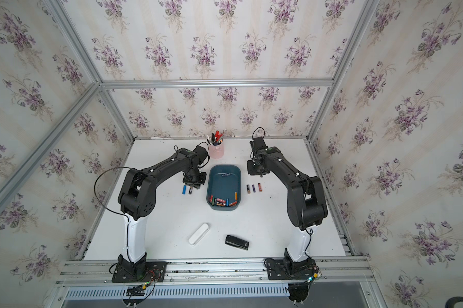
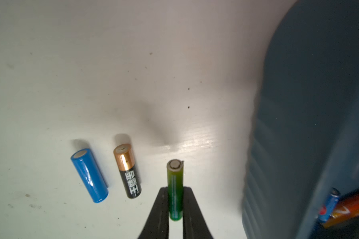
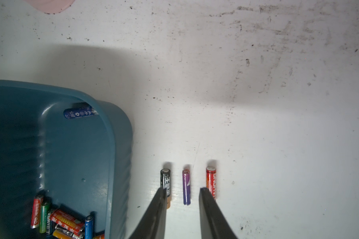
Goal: Take the batteries out of the storage box
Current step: Place the battery at the center of the board.
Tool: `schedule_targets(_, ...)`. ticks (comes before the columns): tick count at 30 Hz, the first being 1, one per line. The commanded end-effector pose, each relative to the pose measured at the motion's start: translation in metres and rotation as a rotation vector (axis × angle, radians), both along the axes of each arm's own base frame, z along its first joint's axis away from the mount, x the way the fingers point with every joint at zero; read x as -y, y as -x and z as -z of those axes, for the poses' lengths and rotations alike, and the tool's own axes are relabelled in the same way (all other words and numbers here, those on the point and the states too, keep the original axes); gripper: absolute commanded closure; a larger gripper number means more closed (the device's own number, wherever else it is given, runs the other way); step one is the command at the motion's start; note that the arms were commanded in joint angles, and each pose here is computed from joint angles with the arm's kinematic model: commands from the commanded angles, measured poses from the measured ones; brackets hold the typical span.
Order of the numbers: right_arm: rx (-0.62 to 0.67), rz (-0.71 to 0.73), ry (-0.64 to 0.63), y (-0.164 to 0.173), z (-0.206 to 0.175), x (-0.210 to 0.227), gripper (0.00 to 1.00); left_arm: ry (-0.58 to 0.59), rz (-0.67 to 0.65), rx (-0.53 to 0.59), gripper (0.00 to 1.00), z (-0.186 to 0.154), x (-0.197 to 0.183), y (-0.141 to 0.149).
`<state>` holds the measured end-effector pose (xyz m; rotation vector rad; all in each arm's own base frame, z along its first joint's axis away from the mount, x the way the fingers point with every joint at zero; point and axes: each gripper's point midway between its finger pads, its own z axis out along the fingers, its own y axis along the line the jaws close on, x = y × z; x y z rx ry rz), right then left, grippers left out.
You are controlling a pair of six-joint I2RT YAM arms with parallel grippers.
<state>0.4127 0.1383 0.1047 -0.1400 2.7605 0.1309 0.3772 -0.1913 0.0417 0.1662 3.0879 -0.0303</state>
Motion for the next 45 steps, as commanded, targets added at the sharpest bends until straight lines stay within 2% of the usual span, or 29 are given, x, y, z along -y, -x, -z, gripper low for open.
schedule_targets(1,0.005,-0.001,0.014,-0.001,-0.002,0.002,0.68,-0.034,-0.021,0.006,0.84,0.005,-0.005,-0.004)
schedule_targets(6,-0.001,-0.004,0.015,0.000,0.001,0.002,0.68,-0.068,-0.024,0.000,0.83,0.012,-0.011,-0.005)
schedule_targets(15,-0.001,-0.009,0.018,-0.001,0.002,0.002,0.68,-0.053,-0.031,-0.047,0.82,0.028,-0.007,0.002)
schedule_targets(32,-0.002,-0.008,0.015,0.000,0.001,0.002,0.68,-0.065,-0.019,-0.076,0.81,0.033,-0.003,0.015)
schedule_targets(45,0.004,-0.007,0.017,0.000,-0.003,0.003,0.68,-0.057,-0.015,-0.046,0.66,0.022,-0.001,0.009)
